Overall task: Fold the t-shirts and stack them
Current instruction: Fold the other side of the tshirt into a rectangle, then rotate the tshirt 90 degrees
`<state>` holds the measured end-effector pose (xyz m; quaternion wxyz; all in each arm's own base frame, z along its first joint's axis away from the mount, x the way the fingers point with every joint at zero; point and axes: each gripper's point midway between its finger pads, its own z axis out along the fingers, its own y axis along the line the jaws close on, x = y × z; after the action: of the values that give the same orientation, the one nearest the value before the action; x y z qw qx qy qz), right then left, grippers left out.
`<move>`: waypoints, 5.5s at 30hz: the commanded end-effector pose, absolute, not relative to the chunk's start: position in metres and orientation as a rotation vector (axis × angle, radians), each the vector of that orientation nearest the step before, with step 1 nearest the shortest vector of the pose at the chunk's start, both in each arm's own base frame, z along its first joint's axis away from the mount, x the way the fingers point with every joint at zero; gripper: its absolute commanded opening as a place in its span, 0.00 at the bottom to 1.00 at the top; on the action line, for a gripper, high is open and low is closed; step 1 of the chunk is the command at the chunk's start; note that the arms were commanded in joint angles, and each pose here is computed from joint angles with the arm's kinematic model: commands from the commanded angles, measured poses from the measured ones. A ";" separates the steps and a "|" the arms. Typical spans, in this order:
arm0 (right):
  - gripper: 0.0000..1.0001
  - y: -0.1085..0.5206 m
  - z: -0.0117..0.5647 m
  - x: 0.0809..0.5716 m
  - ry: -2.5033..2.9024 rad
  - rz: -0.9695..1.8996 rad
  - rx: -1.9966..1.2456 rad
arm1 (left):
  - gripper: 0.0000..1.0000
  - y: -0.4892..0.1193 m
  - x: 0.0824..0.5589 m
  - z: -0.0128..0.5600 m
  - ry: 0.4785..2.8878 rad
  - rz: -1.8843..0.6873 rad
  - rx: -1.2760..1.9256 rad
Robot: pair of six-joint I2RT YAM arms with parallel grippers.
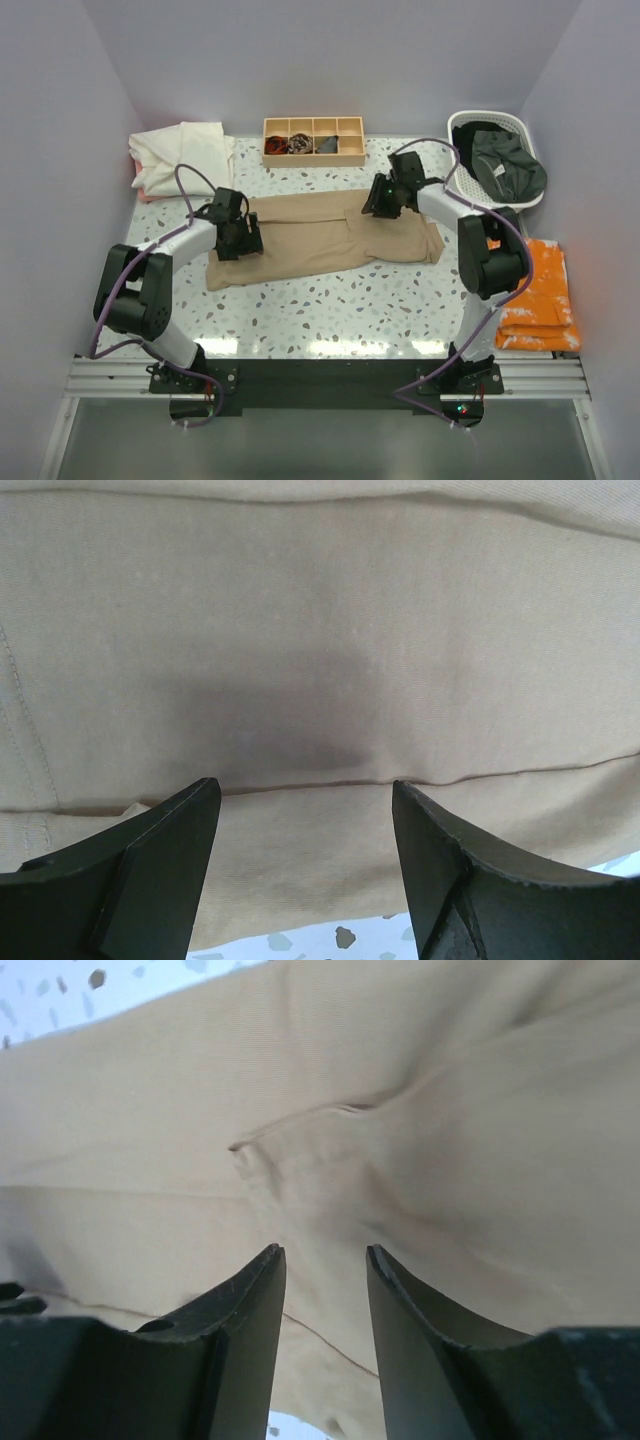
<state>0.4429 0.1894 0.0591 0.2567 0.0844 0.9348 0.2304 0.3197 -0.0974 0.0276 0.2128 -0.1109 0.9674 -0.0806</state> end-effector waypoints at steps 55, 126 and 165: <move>0.02 -0.020 0.061 0.331 2.543 -0.400 0.445 | 0.73 -0.075 0.286 0.006 2.692 -0.105 -0.293; 0.35 0.078 0.058 0.438 2.498 0.273 0.433 | 0.79 -0.122 0.433 0.070 2.351 -0.203 -0.168; 0.34 0.147 0.024 0.500 2.775 0.132 0.050 | 0.81 -0.235 0.034 -0.004 3.032 -0.763 0.274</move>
<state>0.5023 0.1036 0.0239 0.2004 0.0877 0.9754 0.0269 0.1275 -0.2703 0.0291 0.1720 0.0824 0.9344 -0.3008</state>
